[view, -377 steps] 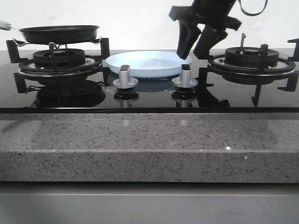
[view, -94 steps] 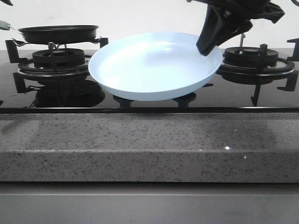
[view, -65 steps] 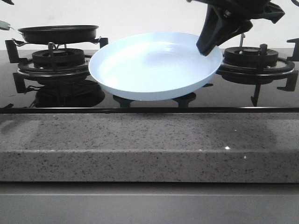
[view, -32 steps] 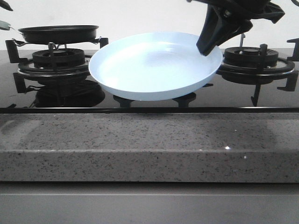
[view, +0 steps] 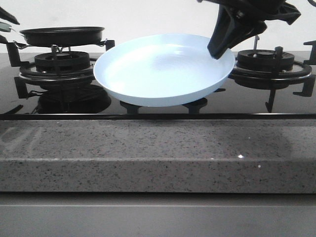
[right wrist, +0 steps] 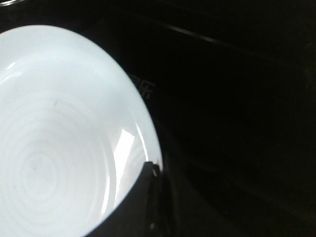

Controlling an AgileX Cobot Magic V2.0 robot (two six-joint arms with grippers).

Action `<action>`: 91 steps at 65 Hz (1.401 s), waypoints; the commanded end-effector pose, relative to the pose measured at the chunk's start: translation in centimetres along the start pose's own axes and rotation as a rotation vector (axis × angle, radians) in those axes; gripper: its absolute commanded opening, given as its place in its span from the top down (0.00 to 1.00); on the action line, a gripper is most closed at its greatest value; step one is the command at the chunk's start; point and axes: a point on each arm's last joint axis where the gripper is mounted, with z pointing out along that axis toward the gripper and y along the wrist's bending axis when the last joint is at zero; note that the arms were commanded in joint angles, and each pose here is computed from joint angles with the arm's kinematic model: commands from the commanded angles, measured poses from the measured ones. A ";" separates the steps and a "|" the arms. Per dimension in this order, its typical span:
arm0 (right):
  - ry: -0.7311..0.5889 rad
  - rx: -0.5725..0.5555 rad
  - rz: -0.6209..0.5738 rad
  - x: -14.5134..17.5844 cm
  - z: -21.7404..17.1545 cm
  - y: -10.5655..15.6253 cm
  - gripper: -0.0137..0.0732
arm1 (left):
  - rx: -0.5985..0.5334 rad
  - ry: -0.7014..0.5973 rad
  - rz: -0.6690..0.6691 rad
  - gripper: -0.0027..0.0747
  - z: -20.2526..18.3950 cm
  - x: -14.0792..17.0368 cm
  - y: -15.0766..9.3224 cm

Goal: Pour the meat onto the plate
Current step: 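Tilt the pan with the left gripper over the held plate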

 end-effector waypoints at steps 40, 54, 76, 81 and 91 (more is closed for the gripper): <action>-0.118 -0.007 -0.002 -1.5 -1.8 0.5 0.92 | 0.172 -0.146 0.316 0.99 -7.8 1.4 -10.7; -0.118 -0.007 -0.002 -1.5 -1.8 0.5 0.92 | 0.201 -0.170 0.438 0.99 -8.9 5.5 -13.9; -0.118 -0.007 -0.002 -1.5 -1.8 0.5 0.92 | 0.255 -0.144 0.596 0.99 -9.4 11.6 -16.7; -0.118 -0.007 -0.002 -1.5 -1.8 0.5 0.92 | 0.261 -0.118 0.639 0.99 -8.8 12.6 -17.1; -0.118 -0.007 -0.002 -1.5 -1.8 0.5 0.92 | 0.244 -0.078 0.730 0.99 -7.6 14.5 -18.0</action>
